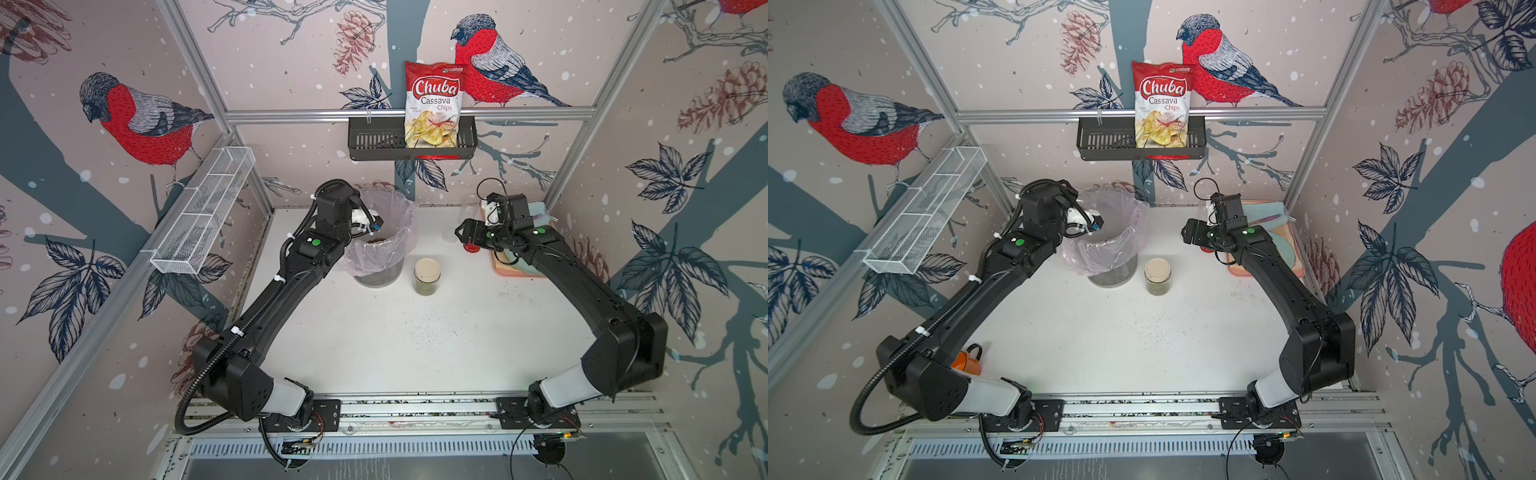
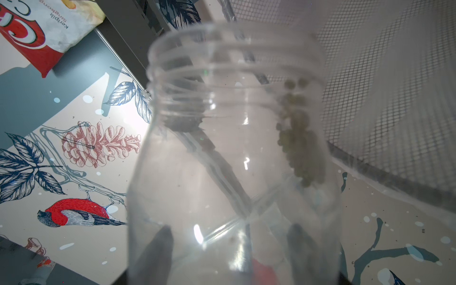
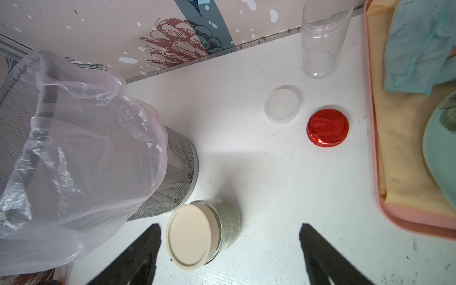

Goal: Empty moldy mung beans from jars
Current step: Pour the moldy mung beans from the jar into the trash bin.

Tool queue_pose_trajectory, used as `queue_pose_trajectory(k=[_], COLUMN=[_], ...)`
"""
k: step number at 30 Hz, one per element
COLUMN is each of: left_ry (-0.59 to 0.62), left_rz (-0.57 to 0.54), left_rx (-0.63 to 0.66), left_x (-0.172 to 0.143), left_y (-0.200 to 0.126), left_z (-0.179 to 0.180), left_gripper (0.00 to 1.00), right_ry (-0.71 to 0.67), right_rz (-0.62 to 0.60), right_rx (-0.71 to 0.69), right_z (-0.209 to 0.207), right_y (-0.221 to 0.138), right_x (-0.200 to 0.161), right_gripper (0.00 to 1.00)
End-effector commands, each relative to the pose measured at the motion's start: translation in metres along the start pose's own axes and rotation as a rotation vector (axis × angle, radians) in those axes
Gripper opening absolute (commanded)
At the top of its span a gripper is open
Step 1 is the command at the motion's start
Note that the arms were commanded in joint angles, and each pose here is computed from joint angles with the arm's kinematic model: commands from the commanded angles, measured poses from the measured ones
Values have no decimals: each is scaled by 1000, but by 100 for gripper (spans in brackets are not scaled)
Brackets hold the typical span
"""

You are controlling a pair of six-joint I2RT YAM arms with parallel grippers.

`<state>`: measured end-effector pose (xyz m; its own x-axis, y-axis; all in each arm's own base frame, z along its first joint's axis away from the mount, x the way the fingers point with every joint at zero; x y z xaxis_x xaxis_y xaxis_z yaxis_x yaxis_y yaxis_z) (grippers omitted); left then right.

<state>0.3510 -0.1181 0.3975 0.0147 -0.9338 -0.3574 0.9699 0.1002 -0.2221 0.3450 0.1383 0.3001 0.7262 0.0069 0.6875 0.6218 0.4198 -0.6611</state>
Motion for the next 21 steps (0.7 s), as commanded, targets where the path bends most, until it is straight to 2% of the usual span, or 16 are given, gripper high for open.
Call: queue_pose_trajectory(k=[1, 15, 21], left_ry=[98, 89, 11], left_rz=[-30, -63, -104], left_rx=[2, -2, 18], left_x=[1, 5, 7], left_y=[0, 0, 4], left_z=[2, 5, -1], left_gripper=[62, 62, 63], right_ry=[2, -10, -47], right_rz=[-37, -41, -133], right_rx=[23, 77, 137], right_z=[3, 7, 18], right_y=[-2, -1, -12], right_x=[8, 8, 26], right_gripper=[89, 89, 89])
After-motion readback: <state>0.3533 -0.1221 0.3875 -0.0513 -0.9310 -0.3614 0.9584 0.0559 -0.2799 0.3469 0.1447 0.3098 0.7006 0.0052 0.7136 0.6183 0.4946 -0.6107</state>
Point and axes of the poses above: each gripper's point midway between its finger pads, its own y axis out along the fingers, its own z axis along the line the jaws close on, x = y × z, the point moved 9 cm from there along -y, back along the fingers, and after that the axes turned 9 degrees about -y, right-handed, at the moved point
